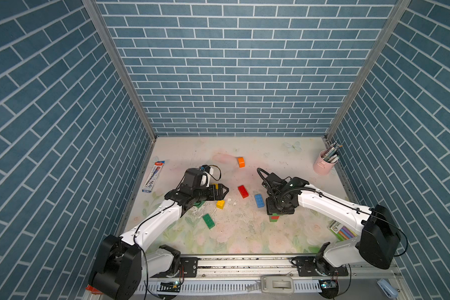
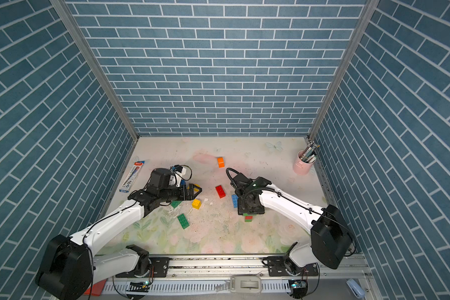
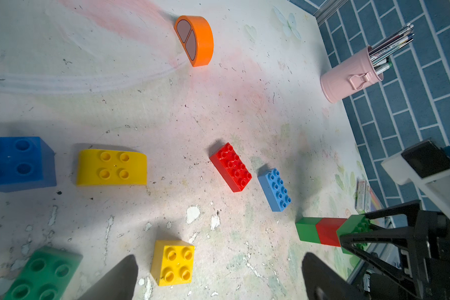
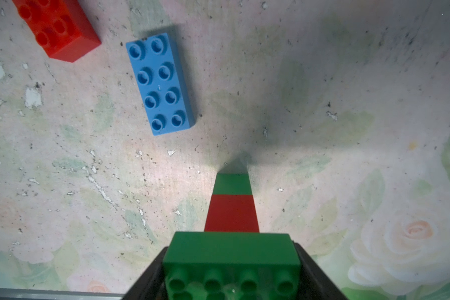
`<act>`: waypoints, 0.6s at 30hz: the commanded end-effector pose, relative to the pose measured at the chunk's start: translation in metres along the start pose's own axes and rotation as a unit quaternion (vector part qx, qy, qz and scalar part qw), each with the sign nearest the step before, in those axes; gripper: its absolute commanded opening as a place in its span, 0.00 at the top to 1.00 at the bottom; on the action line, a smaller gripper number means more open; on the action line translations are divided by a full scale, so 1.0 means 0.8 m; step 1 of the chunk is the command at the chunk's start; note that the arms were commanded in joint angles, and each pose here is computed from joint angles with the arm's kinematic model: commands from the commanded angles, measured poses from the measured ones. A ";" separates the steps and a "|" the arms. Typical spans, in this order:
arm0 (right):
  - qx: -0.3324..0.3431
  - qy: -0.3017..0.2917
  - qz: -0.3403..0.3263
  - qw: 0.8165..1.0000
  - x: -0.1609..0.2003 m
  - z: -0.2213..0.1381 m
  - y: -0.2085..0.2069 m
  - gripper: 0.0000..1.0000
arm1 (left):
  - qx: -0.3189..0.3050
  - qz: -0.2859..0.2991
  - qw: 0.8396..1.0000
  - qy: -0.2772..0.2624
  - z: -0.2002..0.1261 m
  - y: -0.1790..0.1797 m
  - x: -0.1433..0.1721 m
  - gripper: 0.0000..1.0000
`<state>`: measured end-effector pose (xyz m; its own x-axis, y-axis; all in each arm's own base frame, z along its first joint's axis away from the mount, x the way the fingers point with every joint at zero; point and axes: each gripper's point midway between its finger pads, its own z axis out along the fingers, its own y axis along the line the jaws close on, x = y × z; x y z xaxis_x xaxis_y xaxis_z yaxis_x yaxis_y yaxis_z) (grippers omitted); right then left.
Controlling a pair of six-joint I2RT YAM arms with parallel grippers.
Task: Assemble an ice cream with lego
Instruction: Assemble the lego brick with the lego brick.
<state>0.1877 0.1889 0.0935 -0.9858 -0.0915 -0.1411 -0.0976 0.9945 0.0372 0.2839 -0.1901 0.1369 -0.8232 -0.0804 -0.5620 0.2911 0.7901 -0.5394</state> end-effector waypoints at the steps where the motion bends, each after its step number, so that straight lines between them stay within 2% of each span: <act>1: 0.073 0.048 0.022 0.996 0.033 0.020 -0.038 0.65 | -0.001 0.011 1.000 -0.007 -0.006 -0.004 -0.005 0.00; 18: 0.055 0.011 0.019 0.998 0.014 0.003 -0.030 0.42 | -0.008 0.014 1.000 -0.016 -0.012 -0.003 -0.008 0.01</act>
<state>0.1886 0.1879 0.0948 -0.9863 -0.0691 -0.1498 -0.0751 0.9966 0.0346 0.2851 -0.1874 0.1436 -0.8054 -0.0861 -0.5864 0.2986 0.7957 -0.5270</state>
